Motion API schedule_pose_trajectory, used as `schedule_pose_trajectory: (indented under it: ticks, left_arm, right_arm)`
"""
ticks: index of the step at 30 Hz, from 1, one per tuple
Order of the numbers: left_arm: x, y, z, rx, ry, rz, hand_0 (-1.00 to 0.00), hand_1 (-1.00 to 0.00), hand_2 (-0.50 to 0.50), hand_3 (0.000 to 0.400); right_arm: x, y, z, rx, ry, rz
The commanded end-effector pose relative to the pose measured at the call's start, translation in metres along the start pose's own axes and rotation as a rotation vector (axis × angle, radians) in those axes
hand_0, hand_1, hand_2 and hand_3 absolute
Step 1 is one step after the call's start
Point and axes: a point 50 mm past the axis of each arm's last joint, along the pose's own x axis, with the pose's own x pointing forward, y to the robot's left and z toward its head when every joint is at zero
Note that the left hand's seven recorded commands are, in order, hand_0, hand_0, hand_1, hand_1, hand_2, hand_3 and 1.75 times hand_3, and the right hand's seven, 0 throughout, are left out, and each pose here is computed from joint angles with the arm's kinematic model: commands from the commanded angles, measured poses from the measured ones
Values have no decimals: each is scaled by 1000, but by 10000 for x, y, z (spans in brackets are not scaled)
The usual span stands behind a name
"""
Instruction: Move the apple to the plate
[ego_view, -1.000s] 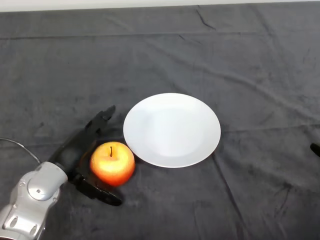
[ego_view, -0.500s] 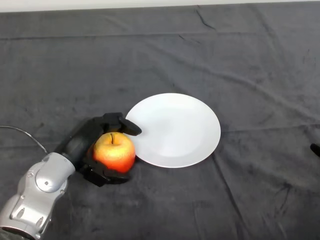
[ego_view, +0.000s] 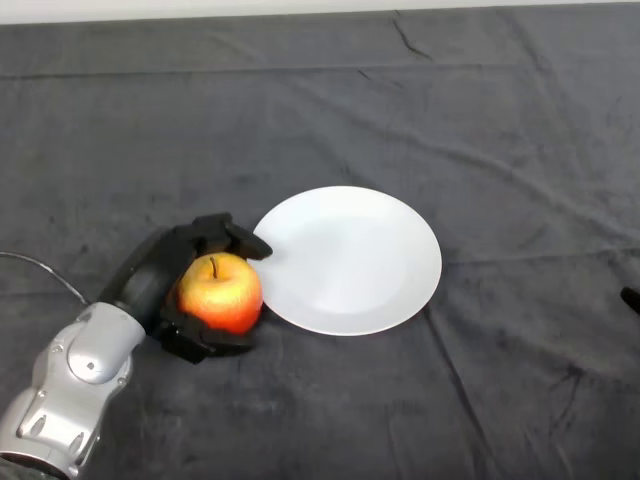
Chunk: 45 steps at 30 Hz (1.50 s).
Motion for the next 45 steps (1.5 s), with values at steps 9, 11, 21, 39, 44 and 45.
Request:
schedule_pose_trajectory:
  ticks: [9,11,21,39,44,45]
  left_arm:
    - [211,95,400,38,-102,111,-1000,-1000,0,400]
    - [247,54,438,40,-115,117,-1000,-1000,0,400]
    - [418,-122,510,58,-148,83,-1000,-1000,0,400]
    - [589,-439,420,86,-117,-61,-1000,-1000,0,400]
    - [603,-511,392,90,-103,-97,-1000,-1000,0,400]
    - [605,-525,388,91,-100,-104,-1000,-1000,0,400]
  right_arm:
    - [-169,-196,-341,-42,153,-50]
    - [-169,-196,-341,-42,153,-50]
    - [-169,-196,-341,-42,153,-50]
    - [-154,-195,-350,-16,181,-65]
    - [-151,-188,-348,-13,183,-67]
    - [-151,-188,-347,-12,183,-67]
